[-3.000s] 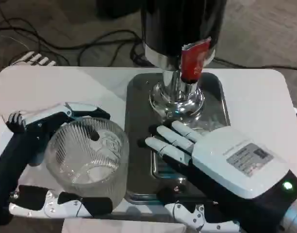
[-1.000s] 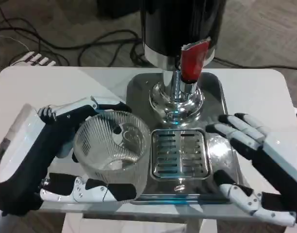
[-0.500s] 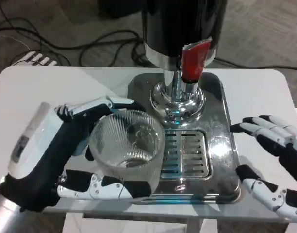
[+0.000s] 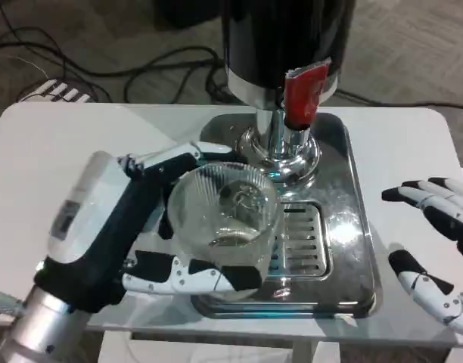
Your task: Grasp the cup under the faucet to collect the drink, then remove the cup.
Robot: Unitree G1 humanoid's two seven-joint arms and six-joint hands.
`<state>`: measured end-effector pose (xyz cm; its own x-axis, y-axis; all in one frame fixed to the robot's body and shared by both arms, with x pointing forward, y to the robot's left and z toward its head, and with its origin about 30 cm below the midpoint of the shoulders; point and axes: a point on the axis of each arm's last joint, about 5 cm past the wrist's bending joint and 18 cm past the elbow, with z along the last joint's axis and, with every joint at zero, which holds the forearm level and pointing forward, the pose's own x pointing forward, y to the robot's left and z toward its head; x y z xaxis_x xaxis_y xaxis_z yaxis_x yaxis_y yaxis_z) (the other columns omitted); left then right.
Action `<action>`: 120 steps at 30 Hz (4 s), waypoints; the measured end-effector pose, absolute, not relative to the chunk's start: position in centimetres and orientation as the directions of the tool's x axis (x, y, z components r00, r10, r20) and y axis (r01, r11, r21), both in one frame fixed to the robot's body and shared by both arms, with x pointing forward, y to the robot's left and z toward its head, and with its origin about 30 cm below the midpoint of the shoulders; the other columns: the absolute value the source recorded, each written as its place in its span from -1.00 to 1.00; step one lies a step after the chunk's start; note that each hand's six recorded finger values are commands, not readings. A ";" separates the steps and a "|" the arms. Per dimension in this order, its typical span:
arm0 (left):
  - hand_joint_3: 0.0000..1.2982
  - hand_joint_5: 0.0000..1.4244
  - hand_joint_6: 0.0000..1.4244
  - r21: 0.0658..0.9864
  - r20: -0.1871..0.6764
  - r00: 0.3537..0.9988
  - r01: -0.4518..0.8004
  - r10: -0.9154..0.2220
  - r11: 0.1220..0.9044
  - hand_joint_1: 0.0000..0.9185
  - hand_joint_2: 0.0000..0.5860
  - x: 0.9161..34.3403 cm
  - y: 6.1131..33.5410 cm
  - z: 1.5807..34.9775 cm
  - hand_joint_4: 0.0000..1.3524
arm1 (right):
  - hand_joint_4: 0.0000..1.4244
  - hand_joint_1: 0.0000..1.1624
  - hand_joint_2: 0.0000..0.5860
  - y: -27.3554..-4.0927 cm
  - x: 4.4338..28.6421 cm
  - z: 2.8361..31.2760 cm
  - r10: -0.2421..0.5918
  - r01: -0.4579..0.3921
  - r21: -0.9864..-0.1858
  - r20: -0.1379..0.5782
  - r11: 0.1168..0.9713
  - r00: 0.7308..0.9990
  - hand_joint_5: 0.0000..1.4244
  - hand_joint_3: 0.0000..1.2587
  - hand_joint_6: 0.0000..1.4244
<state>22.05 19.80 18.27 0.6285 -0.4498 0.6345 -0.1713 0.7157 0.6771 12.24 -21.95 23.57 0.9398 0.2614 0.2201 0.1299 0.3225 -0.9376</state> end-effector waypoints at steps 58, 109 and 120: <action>0.50 0.70 1.00 0.658 0.611 0.701 -0.190 -0.368 0.729 0.35 -1.00 26.0 15.0 14.1 0.69 | -1.00 -0.75 0.76 -18.5 12.2 24.6 0.392 0.132 -0.959 0.226 0.252 0.892 -1.00 -0.88 -0.69; -0.05 0.15 0.76 0.619 0.643 0.699 -0.235 -0.312 0.750 -0.19 -1.00 28.1 12.2 12.6 -0.30 | -0.97 -0.69 0.78 -19.6 12.1 25.0 0.332 0.130 -0.947 0.229 0.294 0.915 -1.00 -0.82 -0.65; -0.22 -0.28 0.37 0.631 0.632 0.701 -0.217 -0.330 0.745 -0.35 -1.00 27.9 12.6 12.5 -0.60 | -0.96 -0.69 0.78 -19.7 12.1 25.0 0.328 0.129 -0.944 0.231 0.303 0.916 -1.00 -0.81 -0.63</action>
<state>27.94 12.61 12.49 0.7011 -0.3304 0.6319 -0.2174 0.7449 0.6308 12.13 -19.70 24.98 0.9160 0.3284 0.2306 0.1291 0.3031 -0.9442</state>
